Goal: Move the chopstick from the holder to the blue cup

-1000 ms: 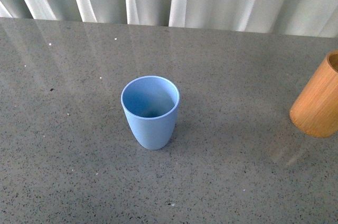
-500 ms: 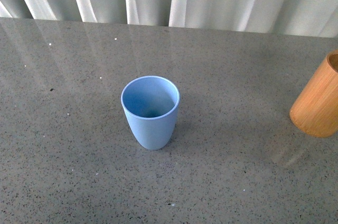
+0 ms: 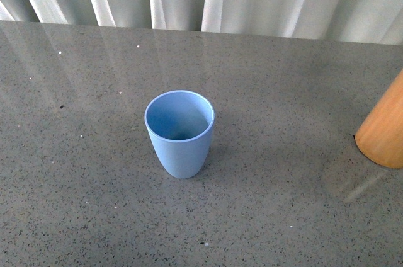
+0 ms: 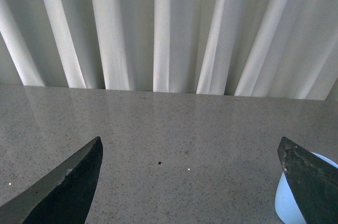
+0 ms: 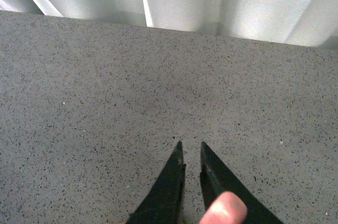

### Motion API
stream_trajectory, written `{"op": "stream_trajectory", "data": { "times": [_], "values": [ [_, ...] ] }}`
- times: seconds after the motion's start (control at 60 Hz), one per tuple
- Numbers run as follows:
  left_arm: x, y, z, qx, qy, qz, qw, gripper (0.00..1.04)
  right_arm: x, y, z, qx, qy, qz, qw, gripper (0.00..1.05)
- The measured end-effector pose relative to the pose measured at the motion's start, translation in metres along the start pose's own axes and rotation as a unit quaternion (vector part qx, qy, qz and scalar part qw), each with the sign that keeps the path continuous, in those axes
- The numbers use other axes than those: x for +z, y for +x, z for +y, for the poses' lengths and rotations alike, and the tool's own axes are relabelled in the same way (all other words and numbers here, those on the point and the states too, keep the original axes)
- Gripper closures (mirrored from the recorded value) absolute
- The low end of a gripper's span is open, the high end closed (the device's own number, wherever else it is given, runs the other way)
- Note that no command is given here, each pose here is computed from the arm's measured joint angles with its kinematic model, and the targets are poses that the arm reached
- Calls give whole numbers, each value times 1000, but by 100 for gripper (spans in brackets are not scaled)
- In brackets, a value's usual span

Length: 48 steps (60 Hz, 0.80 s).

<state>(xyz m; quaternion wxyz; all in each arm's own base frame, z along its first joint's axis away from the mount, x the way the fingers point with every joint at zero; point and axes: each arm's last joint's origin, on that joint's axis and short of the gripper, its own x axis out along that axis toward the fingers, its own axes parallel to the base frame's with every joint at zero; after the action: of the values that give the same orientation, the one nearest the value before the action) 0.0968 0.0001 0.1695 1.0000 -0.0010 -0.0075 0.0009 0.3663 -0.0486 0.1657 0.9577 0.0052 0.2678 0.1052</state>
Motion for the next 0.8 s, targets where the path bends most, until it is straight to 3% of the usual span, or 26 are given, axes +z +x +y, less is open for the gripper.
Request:
{"op": "stream_trajectory", "data": {
  "times": [0.317,0.8],
  "values": [
    [0,0,0,0,0,0,1000,7,0,-2,15,12,-12,-23,1000,103],
    [0,0,0,0,0,0,1000,7,23,-24,39,17,-24,-65,997,103]
  ]
}}
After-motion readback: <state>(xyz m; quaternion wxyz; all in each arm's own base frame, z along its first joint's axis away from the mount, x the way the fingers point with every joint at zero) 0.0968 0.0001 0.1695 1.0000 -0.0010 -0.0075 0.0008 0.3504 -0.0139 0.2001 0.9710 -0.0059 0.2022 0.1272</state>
